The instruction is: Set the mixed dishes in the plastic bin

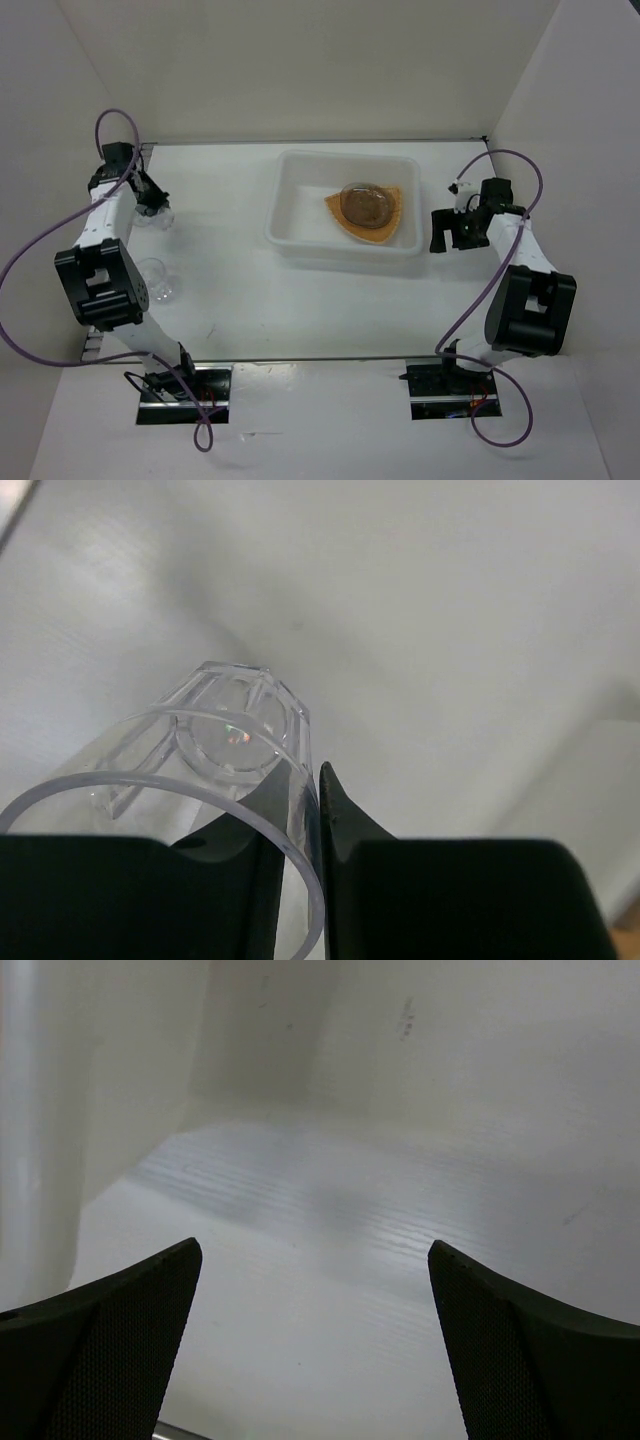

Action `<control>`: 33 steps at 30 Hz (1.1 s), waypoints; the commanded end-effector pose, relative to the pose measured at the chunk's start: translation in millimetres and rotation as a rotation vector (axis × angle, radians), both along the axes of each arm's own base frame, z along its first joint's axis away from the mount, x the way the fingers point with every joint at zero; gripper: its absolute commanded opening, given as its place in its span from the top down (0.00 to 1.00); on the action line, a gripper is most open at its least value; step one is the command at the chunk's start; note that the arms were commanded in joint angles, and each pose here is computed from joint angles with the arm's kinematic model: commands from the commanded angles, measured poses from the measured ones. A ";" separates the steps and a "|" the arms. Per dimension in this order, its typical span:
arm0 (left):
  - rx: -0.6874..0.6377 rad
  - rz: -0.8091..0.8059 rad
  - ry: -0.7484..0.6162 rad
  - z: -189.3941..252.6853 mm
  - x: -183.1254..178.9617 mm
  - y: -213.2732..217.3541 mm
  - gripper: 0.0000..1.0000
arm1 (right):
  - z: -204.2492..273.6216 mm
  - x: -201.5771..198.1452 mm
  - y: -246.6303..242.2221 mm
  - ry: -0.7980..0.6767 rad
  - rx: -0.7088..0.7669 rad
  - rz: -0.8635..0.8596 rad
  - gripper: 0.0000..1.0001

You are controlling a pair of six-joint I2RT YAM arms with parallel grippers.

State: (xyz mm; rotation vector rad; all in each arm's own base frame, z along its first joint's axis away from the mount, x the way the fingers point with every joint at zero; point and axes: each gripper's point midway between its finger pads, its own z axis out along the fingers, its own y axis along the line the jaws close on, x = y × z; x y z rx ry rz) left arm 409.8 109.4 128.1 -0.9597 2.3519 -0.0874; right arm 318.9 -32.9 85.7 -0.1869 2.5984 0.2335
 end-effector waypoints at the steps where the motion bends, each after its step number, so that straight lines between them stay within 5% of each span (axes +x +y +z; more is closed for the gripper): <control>1: -0.215 -0.160 -0.361 108.3 44.1 -58.3 1.00 | 26.1 -16.3 23.9 -0.057 0.044 0.229 0.01; 8: -0.297 -0.486 -0.684 233.5 76.5 -184.5 1.00 | 18.5 -26.5 15.0 -0.039 -0.006 0.247 0.01; 12: -0.140 -0.693 -0.558 221.6 96.3 -260.7 1.00 | 15.2 -23.1 1.9 -0.030 -0.053 0.139 0.01; 23: 0.097 -0.851 -0.242 100.2 95.4 -374.0 1.00 | 17.8 -16.1 -23.0 -0.029 -0.162 0.032 0.01; 28: 0.228 -0.792 -0.108 42.9 94.8 -379.9 1.00 | 18.7 -13.6 -23.6 -0.040 -0.165 0.031 0.01; 33: 0.211 -0.746 -0.046 -0.8 107.6 -387.4 1.00 | 18.7 -13.6 -23.6 -0.040 -0.165 0.031 0.01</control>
